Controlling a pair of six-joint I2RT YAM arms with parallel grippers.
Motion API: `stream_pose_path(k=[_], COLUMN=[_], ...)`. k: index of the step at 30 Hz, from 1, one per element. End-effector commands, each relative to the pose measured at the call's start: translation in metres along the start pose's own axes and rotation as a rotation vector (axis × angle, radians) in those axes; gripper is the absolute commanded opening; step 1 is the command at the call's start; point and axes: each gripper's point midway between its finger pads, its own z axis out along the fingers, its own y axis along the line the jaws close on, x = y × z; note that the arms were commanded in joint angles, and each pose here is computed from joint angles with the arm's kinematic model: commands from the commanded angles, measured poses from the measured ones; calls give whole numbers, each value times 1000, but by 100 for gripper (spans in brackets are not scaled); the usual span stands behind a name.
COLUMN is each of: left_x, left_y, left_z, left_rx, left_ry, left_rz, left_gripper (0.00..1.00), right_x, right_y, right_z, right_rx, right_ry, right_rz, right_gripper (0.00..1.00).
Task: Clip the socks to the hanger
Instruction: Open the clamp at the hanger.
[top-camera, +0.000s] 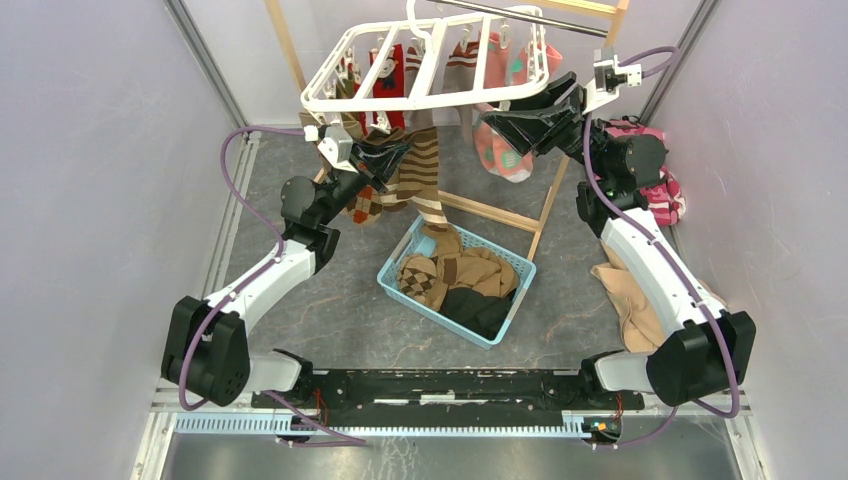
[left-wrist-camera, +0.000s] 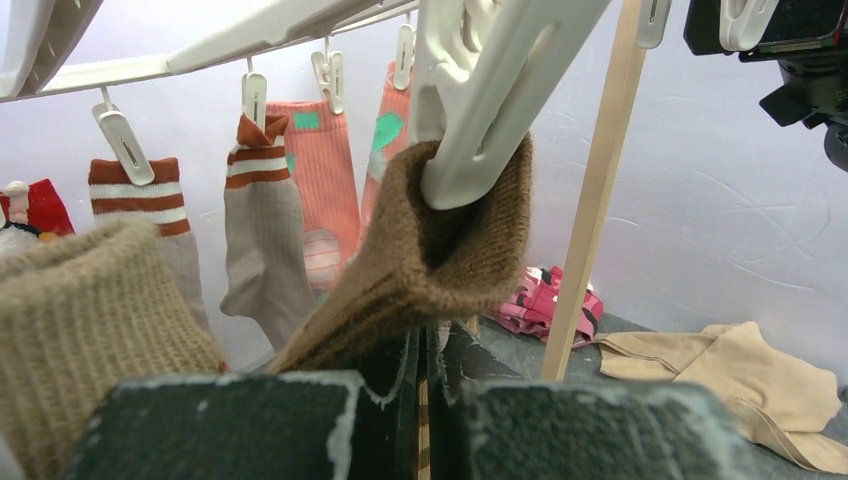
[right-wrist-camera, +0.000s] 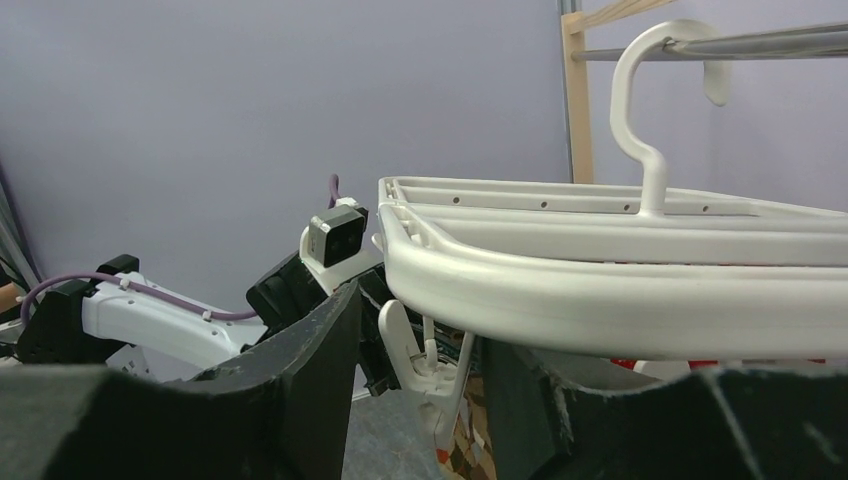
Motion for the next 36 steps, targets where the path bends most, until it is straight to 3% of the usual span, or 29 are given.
stream_pose_path(k=[1,5,22,36], left_x=[-29,-30,-28,-21], left_y=[-6,-7,-24,-85], left_z=[1,0,-4,-30], left_rx=[19,20,99,290], left_ry=[-71,-72,-50,16], left_rz=[29,29,-9,-149], left_gripper=[2,2,2,2], right_x=[-15,-15,-20,-19], right_y=[17,17,15,16], right_z=[-3,-3,-2,-1], right_rx=[-39,-35,-22,-38], right_ry=[-20,-19,-26,-33], right_rz=[-54,-56,-56,-45], right_gripper=[51,47,1,0])
